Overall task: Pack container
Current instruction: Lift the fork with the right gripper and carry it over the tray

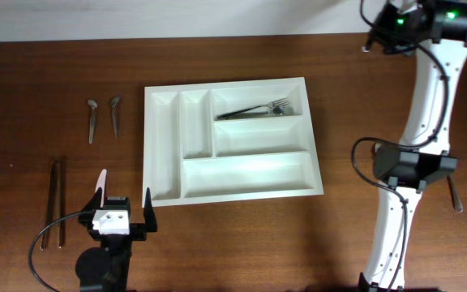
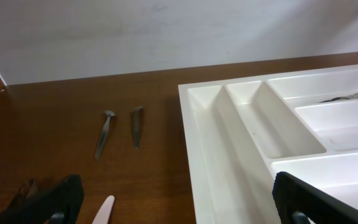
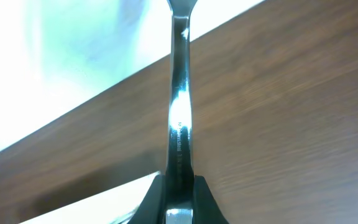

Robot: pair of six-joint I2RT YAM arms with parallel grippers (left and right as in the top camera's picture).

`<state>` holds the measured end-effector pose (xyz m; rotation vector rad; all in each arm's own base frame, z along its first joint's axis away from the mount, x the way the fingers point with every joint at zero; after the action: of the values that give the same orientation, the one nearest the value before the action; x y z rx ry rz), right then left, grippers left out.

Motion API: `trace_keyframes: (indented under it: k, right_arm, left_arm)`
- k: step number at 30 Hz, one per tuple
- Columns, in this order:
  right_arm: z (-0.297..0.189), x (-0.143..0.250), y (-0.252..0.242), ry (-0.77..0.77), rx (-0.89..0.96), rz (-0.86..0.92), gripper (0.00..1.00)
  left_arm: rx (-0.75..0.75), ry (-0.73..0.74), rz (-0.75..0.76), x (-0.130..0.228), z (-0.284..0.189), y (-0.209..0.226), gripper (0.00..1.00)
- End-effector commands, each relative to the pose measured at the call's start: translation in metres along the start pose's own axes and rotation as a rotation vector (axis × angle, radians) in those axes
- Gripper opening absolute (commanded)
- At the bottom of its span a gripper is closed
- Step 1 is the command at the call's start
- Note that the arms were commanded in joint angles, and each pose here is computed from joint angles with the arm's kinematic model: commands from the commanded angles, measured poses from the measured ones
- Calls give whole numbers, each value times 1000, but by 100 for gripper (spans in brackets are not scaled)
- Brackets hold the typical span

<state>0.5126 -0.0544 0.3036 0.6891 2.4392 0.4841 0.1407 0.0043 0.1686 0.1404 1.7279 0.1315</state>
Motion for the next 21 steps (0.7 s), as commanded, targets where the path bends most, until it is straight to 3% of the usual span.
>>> trace_keyframes:
  k: [1,21]
  right_arm:
    - [-8,11,28,-4,-46,65,4]
    - [10,74,108,37,-14,383,4]
  left_arm:
    - [-12,1,16,2,0,1,99]
    - [-12,1,16,2,0,1,99]
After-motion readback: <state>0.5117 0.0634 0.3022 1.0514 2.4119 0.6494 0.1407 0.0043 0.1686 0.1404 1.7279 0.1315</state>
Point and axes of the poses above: each gripper's point midway between its finger pads, its own z axis out along the fingers, its own y axis along the line the jaws close on, x = y × z, the point moved 10 cm from there along -z, back along the fingers, and after that the axes turned 5 degrees about z, right-handed, at the moved point
